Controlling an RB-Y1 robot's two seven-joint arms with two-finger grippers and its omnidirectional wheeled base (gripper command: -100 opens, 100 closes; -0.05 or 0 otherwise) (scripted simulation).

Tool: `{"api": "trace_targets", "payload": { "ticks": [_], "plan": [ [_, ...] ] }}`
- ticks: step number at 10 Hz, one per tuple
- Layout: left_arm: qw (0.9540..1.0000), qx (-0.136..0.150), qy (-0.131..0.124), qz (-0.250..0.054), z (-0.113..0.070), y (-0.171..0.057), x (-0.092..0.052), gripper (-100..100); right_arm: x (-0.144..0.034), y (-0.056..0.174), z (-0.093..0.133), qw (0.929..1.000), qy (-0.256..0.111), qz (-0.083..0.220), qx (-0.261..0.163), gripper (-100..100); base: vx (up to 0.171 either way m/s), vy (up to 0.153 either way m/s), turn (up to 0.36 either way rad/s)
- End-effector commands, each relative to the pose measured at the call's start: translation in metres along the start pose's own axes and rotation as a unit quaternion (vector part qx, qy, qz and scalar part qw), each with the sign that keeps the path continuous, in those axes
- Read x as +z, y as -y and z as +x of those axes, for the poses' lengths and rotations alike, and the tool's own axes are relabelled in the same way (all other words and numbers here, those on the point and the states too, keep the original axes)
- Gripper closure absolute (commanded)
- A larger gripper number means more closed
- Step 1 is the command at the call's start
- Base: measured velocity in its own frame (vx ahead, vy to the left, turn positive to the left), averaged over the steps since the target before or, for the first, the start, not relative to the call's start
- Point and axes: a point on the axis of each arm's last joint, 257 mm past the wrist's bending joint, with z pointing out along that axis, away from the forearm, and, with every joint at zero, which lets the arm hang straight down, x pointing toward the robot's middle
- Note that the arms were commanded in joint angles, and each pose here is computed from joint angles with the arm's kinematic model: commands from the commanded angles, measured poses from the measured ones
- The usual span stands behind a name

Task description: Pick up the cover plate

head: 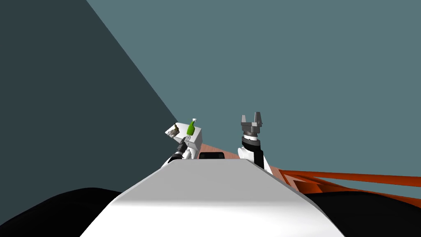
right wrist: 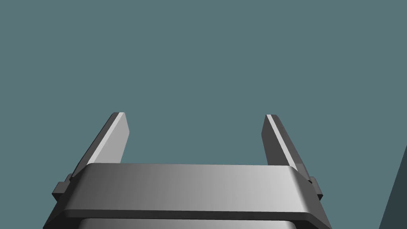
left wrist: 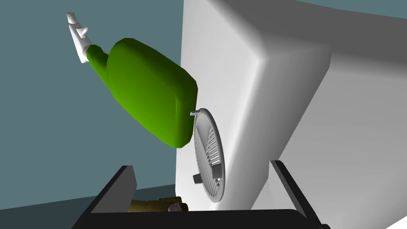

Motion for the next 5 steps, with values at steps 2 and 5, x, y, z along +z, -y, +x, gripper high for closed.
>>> {"api": "trace_targets", "payload": {
  "ticks": [2, 5],
  "plan": [
    [0.9999, -0.006, 0.014, 0.001, -0.0134, 0.0055, 0.0177, -100, 0.0, 0.0, 0.0, 1.0, 0.0, 0.0, 0.0, 0, -0.055, -0.021, -0.1],
    [0.9999, -0.005, 0.011, 0.0, -0.0106, 0.0043, 0.0144, 100, 0.0, 0.0, 0.0, 1.0, 0.0, 0.0, 0.0, 0, -0.017, -0.005, -0.003]
  ]
}}
